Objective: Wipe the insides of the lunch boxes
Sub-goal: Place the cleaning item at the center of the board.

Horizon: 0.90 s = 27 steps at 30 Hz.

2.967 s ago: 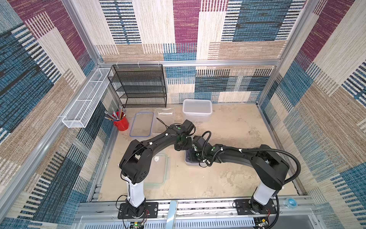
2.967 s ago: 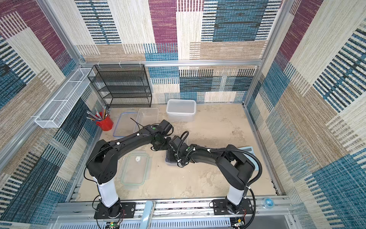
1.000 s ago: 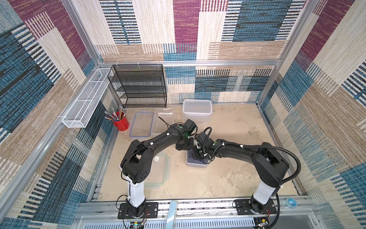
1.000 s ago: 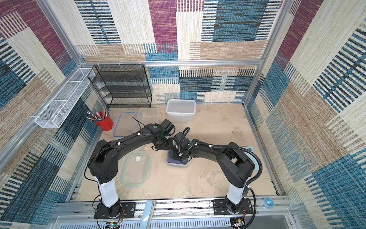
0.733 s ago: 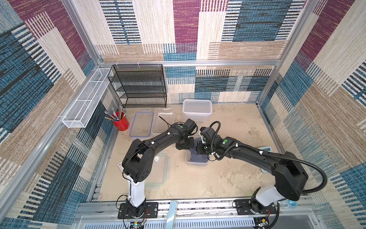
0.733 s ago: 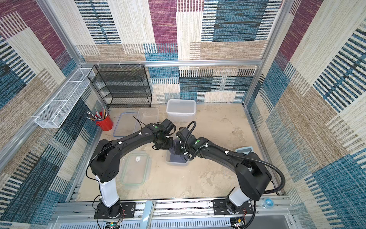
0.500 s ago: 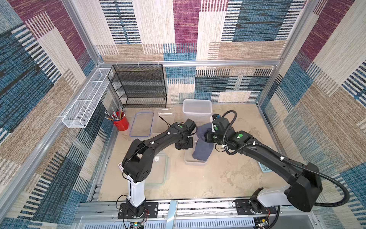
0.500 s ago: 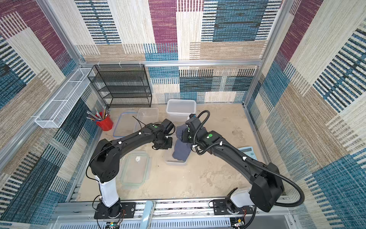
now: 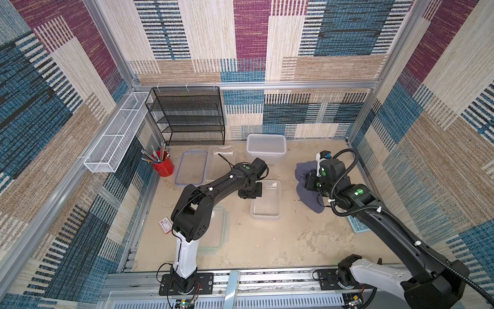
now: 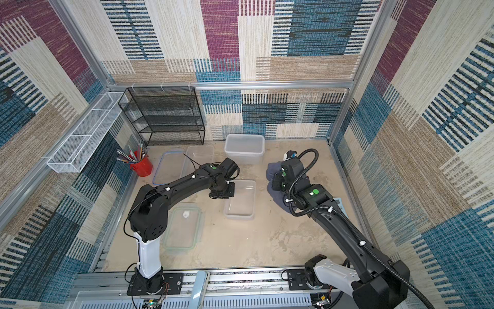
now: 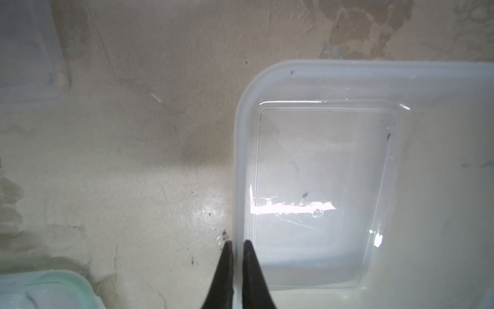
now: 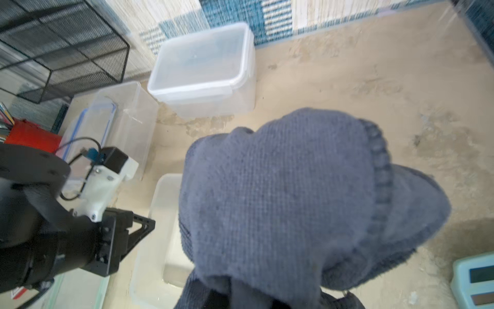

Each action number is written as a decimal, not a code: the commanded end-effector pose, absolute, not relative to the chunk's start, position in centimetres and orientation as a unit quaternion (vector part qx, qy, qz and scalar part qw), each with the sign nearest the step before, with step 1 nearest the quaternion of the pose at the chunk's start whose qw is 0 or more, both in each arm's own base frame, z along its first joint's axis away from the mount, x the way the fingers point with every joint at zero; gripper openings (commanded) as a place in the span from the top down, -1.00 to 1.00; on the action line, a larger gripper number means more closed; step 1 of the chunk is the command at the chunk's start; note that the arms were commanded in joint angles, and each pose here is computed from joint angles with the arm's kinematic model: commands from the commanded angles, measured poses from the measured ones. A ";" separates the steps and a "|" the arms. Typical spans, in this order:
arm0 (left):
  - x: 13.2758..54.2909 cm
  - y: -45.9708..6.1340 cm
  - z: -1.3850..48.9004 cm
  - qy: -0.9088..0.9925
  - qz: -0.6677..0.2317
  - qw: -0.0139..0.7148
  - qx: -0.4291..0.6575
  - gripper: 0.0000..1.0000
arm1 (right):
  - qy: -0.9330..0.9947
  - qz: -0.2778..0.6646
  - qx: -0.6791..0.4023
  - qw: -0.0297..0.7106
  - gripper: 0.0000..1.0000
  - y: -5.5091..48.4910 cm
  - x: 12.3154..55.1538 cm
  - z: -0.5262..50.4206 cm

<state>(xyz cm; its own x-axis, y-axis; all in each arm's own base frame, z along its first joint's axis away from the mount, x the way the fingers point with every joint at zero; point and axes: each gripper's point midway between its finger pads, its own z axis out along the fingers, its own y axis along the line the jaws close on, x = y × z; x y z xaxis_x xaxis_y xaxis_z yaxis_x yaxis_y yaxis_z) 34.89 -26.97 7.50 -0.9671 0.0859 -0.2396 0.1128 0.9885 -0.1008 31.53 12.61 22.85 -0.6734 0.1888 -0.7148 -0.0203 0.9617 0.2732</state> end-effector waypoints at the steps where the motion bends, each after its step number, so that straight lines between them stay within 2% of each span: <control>1: 35.3 -27.3 8.0 0.990 -0.061 0.118 0.050 1.00 | 0.920 0.131 0.038 0.369 0.99 12.9 31.2 19.5; 3: 35.8 -27.6 8.6 0.989 -0.066 0.126 0.043 1.00 | 0.935 0.102 0.044 0.338 0.77 12.1 30.6 16.4; 6: 36.6 -28.0 9.4 0.987 -0.072 0.140 0.033 1.00 | 0.956 0.030 0.063 0.286 0.76 9.8 29.3 12.5; 9: 37.5 -28.7 10.3 0.985 -0.080 0.152 0.028 1.00 | 0.964 0.000 0.067 0.256 0.69 8.8 28.3 10.9; 10: 37.8 -29.0 10.6 0.984 -0.085 0.156 0.028 1.00 | 0.965 -0.001 0.067 0.252 0.53 8.7 28.0 10.9; 11: 38.1 -29.3 10.8 0.983 -0.088 0.158 0.027 1.00 | 0.966 0.000 0.066 0.250 0.24 8.7 27.9 10.9; 14: 39.1 -30.2 11.3 0.982 -0.095 0.164 0.023 1.00 | 0.964 0.000 0.069 0.256 -0.15 8.5 27.6 11.8; 16: 39.9 -30.8 11.6 0.980 -0.101 0.168 0.018 1.00 | 0.962 0.000 0.074 0.264 -0.64 8.3 27.6 12.9; 18: 40.6 -31.6 11.8 0.979 -0.109 0.173 0.008 1.00 | 0.957 0.002 0.080 0.277 -0.97 8.1 27.7 14.2; 27: 45.1 -35.5 12.5 0.967 -0.152 0.205 -0.027 1.00 | 0.937 0.017 0.090 0.337 -0.98 7.5 27.8 20.3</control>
<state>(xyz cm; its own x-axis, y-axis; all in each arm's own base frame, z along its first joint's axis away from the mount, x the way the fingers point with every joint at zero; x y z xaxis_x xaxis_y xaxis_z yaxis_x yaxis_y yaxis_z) 44.45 -34.69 12.50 -0.9143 -0.0630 -0.4000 0.0505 0.9624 -0.2669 28.22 8.30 19.50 -0.7671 0.1738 -0.6175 0.1342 0.9848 0.1105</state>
